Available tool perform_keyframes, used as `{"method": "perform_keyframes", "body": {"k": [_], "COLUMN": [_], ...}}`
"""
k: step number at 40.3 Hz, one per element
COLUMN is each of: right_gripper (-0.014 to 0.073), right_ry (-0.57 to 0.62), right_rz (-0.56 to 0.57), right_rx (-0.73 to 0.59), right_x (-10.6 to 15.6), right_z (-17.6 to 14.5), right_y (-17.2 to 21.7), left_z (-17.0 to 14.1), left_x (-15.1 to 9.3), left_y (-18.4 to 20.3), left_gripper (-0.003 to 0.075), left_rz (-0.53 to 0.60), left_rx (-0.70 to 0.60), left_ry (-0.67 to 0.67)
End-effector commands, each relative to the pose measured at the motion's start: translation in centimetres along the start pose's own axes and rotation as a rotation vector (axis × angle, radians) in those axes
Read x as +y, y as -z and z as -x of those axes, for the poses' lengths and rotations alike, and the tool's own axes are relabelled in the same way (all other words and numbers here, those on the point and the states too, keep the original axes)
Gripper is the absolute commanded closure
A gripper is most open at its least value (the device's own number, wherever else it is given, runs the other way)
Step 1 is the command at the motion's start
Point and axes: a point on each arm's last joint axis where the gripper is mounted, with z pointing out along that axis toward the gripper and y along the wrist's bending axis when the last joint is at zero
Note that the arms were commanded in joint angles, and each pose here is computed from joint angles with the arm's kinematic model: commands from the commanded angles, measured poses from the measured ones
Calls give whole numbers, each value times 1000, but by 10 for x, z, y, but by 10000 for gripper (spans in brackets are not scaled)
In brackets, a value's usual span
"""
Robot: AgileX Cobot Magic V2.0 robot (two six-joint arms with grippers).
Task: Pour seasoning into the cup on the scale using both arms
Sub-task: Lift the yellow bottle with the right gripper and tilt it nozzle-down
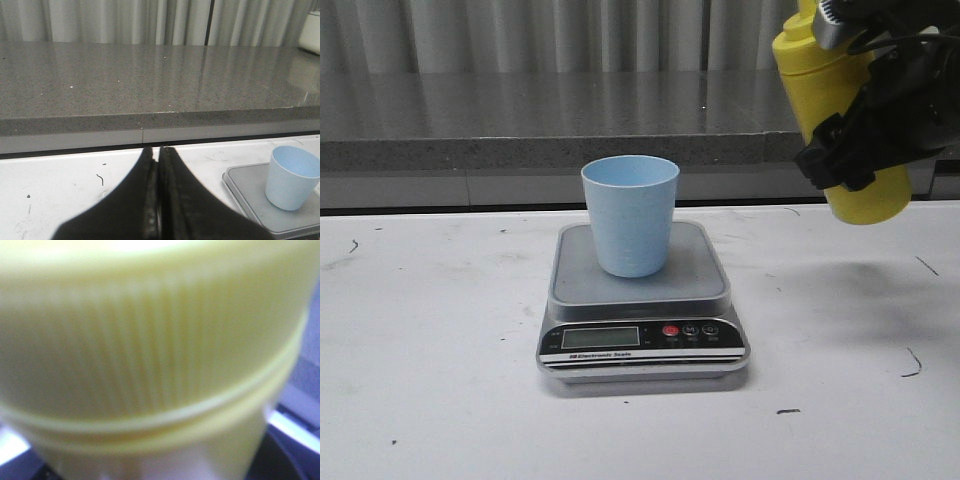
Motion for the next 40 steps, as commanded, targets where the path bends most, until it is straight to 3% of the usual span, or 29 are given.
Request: {"method": "perform_keyframes", "body": {"k": [1,16,40], "right_gripper": [361,361,361], "right_ry": [145,587,1079], "right_rz": [-67,-157,-307], "right_rx": [-136,-195,-317], "right_x": [-16,-30,-3], "right_z": [39,75,100], "right_y": [9,-6,-56], "left_z": [16,16,16], "left_x": [-1,-1,-1], "left_y": [1,1,1], "left_gripper": [740,740,740], "left_rz": [-11,-11,-11], "left_rx": [-103,-103,-103], "left_ry": [18,18,18]}}
